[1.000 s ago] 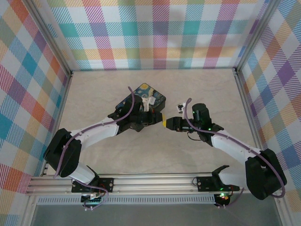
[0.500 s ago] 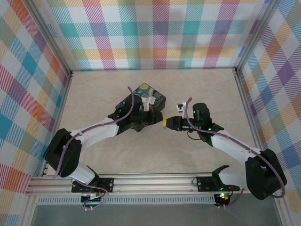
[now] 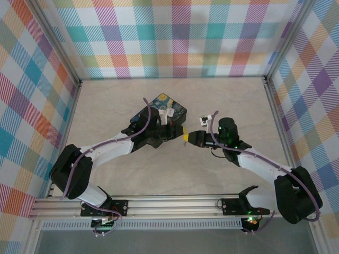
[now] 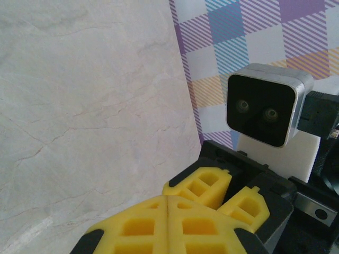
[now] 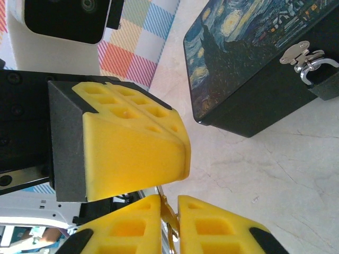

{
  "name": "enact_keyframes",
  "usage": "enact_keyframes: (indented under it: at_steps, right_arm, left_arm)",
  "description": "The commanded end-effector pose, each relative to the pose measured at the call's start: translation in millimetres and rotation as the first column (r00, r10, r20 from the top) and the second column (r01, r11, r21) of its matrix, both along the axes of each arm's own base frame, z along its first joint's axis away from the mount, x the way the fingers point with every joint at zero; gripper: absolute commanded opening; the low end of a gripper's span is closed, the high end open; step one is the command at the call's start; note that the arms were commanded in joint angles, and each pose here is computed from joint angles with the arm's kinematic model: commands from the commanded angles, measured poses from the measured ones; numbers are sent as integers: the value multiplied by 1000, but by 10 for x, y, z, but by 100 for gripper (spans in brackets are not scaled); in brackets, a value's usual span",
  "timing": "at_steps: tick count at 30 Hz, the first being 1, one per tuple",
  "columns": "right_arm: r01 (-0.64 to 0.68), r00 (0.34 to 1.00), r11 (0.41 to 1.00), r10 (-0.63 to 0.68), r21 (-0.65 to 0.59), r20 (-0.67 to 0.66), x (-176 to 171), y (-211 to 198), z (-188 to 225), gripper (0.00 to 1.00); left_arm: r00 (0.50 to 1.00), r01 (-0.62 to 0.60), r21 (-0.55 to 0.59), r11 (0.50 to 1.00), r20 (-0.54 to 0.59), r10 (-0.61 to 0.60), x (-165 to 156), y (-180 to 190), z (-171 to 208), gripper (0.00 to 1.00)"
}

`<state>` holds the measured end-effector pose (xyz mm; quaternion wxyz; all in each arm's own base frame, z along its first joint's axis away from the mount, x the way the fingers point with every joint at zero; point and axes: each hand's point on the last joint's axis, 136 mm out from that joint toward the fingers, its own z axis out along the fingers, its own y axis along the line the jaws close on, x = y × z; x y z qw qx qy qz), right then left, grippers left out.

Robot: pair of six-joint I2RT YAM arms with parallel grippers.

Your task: Unlock the padlock with the key

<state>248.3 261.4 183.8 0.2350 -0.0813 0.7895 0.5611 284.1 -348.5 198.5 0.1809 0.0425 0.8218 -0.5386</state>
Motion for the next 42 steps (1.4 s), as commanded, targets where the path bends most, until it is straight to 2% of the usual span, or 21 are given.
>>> enact_keyframes:
  at_steps: [1,9,14,18,21,23,25,28,32,34,42]
  right_arm:
    - [5,1000,999,-6,50,10,12,11,61,11]
    - [14,1000,992,-16,125,15,33,30,214,9]
    - [26,1000,991,-28,131,14,31,16,226,0]
    - [60,998,995,-61,77,23,25,-49,150,0]
    - [62,997,997,-64,39,35,8,-82,101,0]
    - [54,998,999,-54,2,37,2,-90,64,0]
    - [37,999,999,-36,-38,34,-3,-93,22,0]
    - [-14,999,998,16,-67,40,-32,-63,6,0]
    - [-85,995,992,89,-97,37,-67,-24,24,0]
    - [-127,990,987,132,-94,51,-102,4,69,0]
    - [-221,973,971,225,-91,39,-118,91,119,0]
  left_arm:
    - [999,3,-75,997,40,0,50,-45,196,0]
    - [999,-25,-107,994,35,29,131,-64,235,0]
    - [999,-34,-117,993,29,37,169,-62,240,0]
    - [999,-49,-107,993,18,51,194,-10,223,17]
    - [998,-54,-90,995,20,56,200,35,239,37]
    - [998,-52,-62,997,27,54,193,77,234,43]
    - [999,-35,-22,999,35,36,161,113,194,44]
    - [996,56,20,998,64,-57,28,110,184,42]
    - [976,172,161,972,107,-190,-176,223,89,41]
    - [967,206,191,960,112,-230,-226,276,46,42]
    - [947,287,117,951,111,-300,-261,237,87,38]
